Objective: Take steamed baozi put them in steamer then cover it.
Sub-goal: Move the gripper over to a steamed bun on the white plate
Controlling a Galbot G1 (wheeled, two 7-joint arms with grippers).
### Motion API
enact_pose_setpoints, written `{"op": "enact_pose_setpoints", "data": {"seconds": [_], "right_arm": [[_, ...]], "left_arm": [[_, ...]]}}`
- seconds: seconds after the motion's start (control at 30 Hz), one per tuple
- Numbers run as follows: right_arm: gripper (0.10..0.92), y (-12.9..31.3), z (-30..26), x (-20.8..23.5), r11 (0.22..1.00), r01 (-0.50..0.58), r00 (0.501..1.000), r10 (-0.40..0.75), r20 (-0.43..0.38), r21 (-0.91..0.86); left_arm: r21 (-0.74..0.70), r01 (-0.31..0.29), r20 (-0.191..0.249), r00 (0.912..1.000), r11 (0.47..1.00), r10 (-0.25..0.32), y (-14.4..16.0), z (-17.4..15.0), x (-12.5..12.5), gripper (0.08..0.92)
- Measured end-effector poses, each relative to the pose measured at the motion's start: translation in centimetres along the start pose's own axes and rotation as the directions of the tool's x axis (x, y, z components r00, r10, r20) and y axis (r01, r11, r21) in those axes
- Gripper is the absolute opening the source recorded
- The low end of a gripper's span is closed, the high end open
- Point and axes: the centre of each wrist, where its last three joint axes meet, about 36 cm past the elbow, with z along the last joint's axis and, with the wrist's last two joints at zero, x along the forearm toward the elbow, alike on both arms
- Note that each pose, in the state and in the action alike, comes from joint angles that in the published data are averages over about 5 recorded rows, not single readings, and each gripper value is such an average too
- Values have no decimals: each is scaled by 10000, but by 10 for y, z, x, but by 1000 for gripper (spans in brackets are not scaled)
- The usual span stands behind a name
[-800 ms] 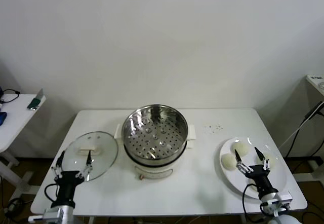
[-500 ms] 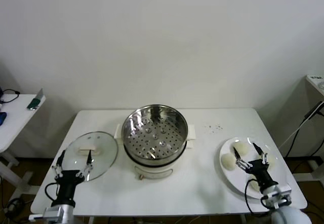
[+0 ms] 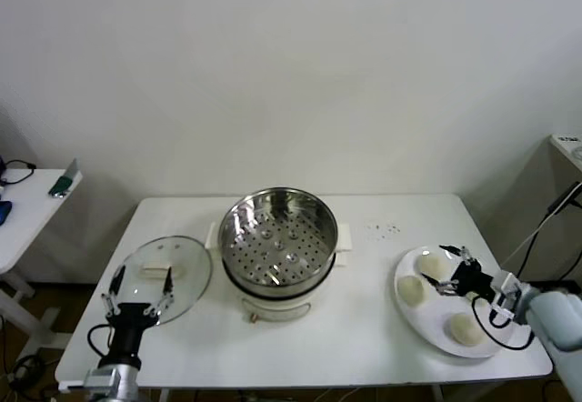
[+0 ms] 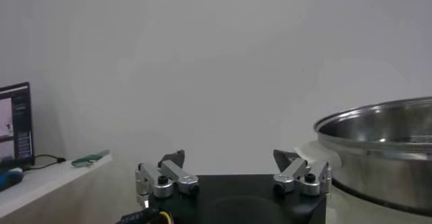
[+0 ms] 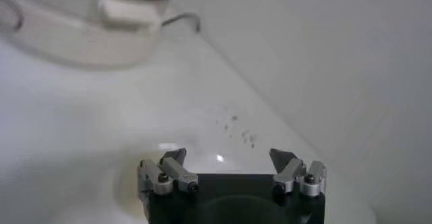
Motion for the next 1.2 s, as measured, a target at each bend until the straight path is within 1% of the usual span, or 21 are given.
{"op": "enact_pose_setpoints", "data": {"seconds": [0.13, 0.27, 0.57, 0.83, 1.2], "right_arm": [[823, -35, -12, -3, 9925, 954, 9928, -893, -796, 768], [823, -63, -30, -13, 9736, 1856, 9752, -1658, -1468, 1331], [823, -100, -66, -48, 9189, 3405, 9191, -2806, -2767, 1991], [823, -111, -84, -81, 8810, 4235, 8698, -3304, -3664, 2111], [823, -111, -94, -111, 8468, 4845, 8237, -3572, -4404, 2193]], "left_arm": [[-42, 0, -63, 10000, 10000, 0, 1, 0, -2, 823], [-115, -28, -118, 9999, 9999, 26, 2, 1, -2, 823], [-254, -73, -251, 9997, 9997, 67, 5, 2, -3, 823], [-388, 25, -391, 9992, 9992, -41, 10, 3, -4, 823], [-589, 11, -564, 9984, 9983, -44, 14, 9, -3, 823]]}}
